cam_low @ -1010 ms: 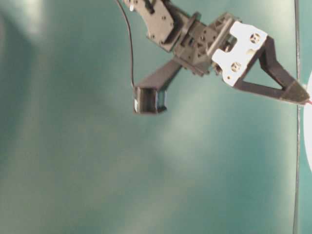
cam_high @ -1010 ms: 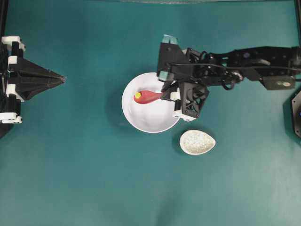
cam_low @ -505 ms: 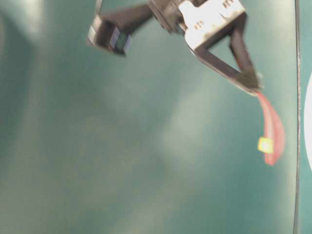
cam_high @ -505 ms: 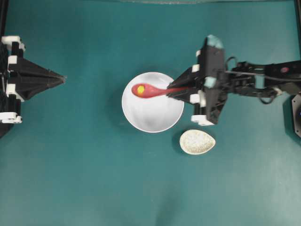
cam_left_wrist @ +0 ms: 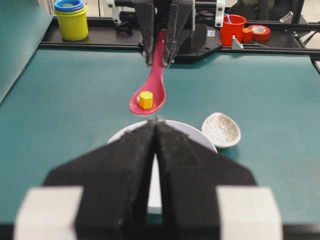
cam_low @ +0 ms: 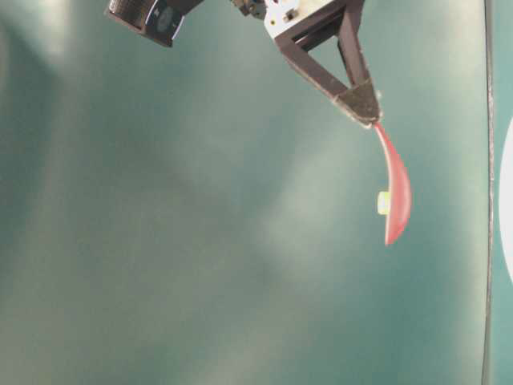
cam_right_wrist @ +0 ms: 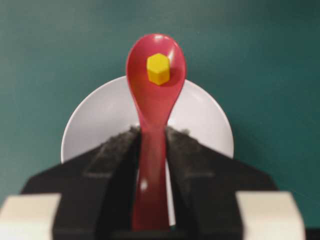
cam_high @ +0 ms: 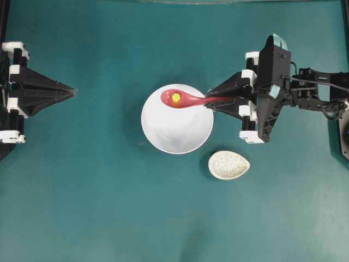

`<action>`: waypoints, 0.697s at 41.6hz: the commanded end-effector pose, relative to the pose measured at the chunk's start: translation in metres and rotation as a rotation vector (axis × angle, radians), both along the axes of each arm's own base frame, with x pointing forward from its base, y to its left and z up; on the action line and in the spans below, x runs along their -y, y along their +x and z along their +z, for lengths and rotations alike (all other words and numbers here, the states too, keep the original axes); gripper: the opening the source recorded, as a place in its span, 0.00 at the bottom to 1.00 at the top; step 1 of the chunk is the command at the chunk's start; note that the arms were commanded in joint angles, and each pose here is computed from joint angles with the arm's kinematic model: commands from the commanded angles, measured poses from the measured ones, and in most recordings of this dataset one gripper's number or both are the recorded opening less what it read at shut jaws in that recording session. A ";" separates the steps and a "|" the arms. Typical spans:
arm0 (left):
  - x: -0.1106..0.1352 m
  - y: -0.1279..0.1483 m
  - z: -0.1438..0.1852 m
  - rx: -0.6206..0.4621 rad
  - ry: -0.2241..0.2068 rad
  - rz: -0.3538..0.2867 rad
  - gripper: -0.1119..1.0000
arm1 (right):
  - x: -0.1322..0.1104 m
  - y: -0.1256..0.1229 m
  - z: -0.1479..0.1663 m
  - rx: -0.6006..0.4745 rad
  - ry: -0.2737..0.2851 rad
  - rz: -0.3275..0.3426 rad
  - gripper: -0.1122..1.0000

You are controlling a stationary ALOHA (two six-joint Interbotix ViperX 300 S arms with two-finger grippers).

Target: Scoop the yellow hexagonal prism block from the bowl with a spoon using the right arm.

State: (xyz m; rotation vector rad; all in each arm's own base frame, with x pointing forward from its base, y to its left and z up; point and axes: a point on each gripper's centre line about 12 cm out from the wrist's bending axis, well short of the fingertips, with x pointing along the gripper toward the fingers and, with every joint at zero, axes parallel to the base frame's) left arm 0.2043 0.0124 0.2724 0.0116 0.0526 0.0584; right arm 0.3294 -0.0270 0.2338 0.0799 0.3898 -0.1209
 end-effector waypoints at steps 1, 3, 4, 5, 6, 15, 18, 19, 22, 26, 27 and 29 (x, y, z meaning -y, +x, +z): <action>0.000 0.002 0.004 0.009 0.001 0.001 0.10 | 0.000 0.002 0.015 0.047 -0.007 0.001 0.31; 0.000 0.002 0.004 0.009 0.001 0.001 0.10 | 0.000 0.002 0.015 0.050 -0.008 0.000 0.31; 0.000 0.002 0.004 0.011 0.001 0.001 0.10 | 0.000 0.002 0.015 0.053 -0.008 -0.001 0.31; 0.000 0.002 0.004 0.011 0.001 0.001 0.10 | 0.000 0.002 0.015 0.051 -0.008 -0.001 0.31; 0.000 0.002 0.004 0.009 0.001 0.001 0.10 | 0.000 0.002 0.015 0.053 -0.008 -0.001 0.31; 0.000 0.002 0.004 0.009 -0.002 0.002 0.10 | 0.000 0.002 0.015 0.052 -0.010 0.000 0.31; 0.000 0.002 0.004 0.009 -0.003 0.002 0.10 | 0.000 0.002 0.014 0.050 -0.008 -0.001 0.31; 0.000 0.002 0.003 0.006 -0.003 0.002 0.10 | 0.000 0.002 0.014 0.050 -0.008 -0.001 0.31; 0.000 0.002 0.003 0.006 -0.003 0.002 0.10 | 0.000 0.002 0.014 0.050 -0.008 -0.001 0.31; 0.000 0.002 0.003 0.008 -0.003 0.002 0.10 | 0.000 0.002 0.014 0.049 -0.009 0.000 0.31; 0.000 0.002 0.003 0.008 -0.001 0.001 0.10 | 0.000 0.002 0.015 0.051 -0.008 -0.001 0.31; 0.000 0.002 0.003 0.006 -0.001 0.002 0.10 | 0.000 0.002 0.014 0.050 -0.008 -0.001 0.31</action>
